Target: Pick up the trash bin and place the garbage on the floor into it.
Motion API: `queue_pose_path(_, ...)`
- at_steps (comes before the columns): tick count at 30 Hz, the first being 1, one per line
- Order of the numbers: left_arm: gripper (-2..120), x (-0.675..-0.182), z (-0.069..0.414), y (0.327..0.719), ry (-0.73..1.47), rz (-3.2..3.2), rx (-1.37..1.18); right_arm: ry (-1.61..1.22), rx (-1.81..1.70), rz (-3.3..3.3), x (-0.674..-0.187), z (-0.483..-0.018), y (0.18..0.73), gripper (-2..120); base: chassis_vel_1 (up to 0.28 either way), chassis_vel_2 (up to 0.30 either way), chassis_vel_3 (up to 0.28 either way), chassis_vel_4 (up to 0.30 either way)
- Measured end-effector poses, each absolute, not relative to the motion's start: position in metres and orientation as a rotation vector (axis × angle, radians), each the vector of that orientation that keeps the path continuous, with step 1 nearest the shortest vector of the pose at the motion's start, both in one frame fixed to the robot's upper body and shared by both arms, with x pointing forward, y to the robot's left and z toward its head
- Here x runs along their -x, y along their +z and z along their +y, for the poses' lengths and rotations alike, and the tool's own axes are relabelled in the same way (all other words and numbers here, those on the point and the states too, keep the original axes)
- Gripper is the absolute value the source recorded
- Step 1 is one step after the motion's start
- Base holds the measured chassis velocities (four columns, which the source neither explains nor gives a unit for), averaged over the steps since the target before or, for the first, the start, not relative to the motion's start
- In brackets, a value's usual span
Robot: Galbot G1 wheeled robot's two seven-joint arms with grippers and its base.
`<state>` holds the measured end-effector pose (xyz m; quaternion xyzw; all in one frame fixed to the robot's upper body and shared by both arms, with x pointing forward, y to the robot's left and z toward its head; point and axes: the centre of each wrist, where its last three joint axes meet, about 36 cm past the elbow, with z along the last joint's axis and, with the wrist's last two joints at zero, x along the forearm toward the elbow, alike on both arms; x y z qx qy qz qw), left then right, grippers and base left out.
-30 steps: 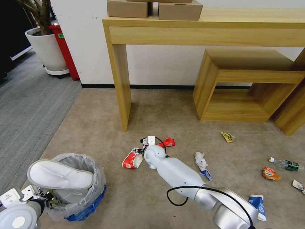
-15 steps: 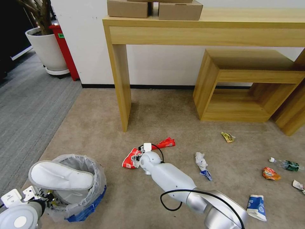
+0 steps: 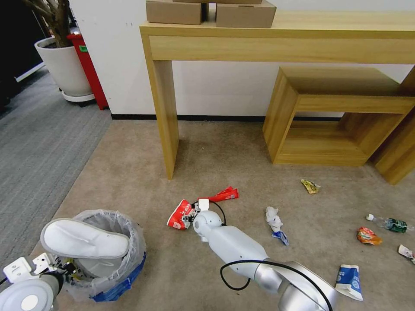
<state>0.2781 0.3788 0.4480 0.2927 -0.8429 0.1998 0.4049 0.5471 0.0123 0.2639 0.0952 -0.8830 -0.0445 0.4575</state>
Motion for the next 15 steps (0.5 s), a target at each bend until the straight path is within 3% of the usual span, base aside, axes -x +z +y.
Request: queue_pose_path(15,0,-0.275,0.376,0.450,0.499,-2.134,-0.732,-0.173,-0.265,-2.187,-0.551,0.017,0.280,100,0.000,0.000,0.000,0.000)
